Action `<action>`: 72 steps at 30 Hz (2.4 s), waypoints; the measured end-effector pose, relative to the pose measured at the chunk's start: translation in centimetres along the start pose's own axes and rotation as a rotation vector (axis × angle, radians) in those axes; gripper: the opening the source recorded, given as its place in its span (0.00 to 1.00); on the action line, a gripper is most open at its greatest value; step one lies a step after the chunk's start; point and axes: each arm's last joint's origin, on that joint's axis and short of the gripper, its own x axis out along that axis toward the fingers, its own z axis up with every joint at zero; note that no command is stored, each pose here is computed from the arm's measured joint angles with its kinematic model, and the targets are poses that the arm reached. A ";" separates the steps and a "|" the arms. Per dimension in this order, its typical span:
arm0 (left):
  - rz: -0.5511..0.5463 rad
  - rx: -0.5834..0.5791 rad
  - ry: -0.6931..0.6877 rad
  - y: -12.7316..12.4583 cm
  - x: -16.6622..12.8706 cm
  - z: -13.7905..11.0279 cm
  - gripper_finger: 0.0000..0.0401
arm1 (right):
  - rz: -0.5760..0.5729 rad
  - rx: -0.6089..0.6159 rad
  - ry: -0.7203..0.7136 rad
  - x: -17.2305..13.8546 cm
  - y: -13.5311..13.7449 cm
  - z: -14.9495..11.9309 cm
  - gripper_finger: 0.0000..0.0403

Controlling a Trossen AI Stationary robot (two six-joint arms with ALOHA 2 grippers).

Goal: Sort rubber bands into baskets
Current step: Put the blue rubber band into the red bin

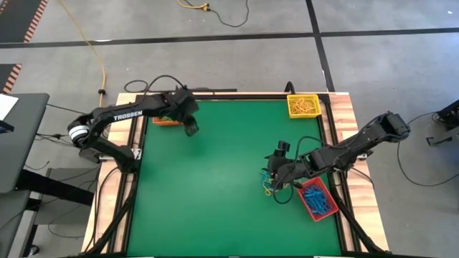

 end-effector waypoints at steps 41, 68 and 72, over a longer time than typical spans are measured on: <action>-0.166 0.466 -0.287 -21.0 8.2 -1.4 0.38 | 0.115 0.267 0.229 4.1 2.1 -4.2 0.53; -0.206 0.510 -0.342 -22.9 7.5 -1.9 0.38 | 0.125 0.283 0.227 4.8 2.5 -4.3 0.21; -0.206 0.510 -0.342 -22.8 7.5 -1.9 0.38 | 0.132 0.254 0.206 4.4 2.7 -4.1 0.15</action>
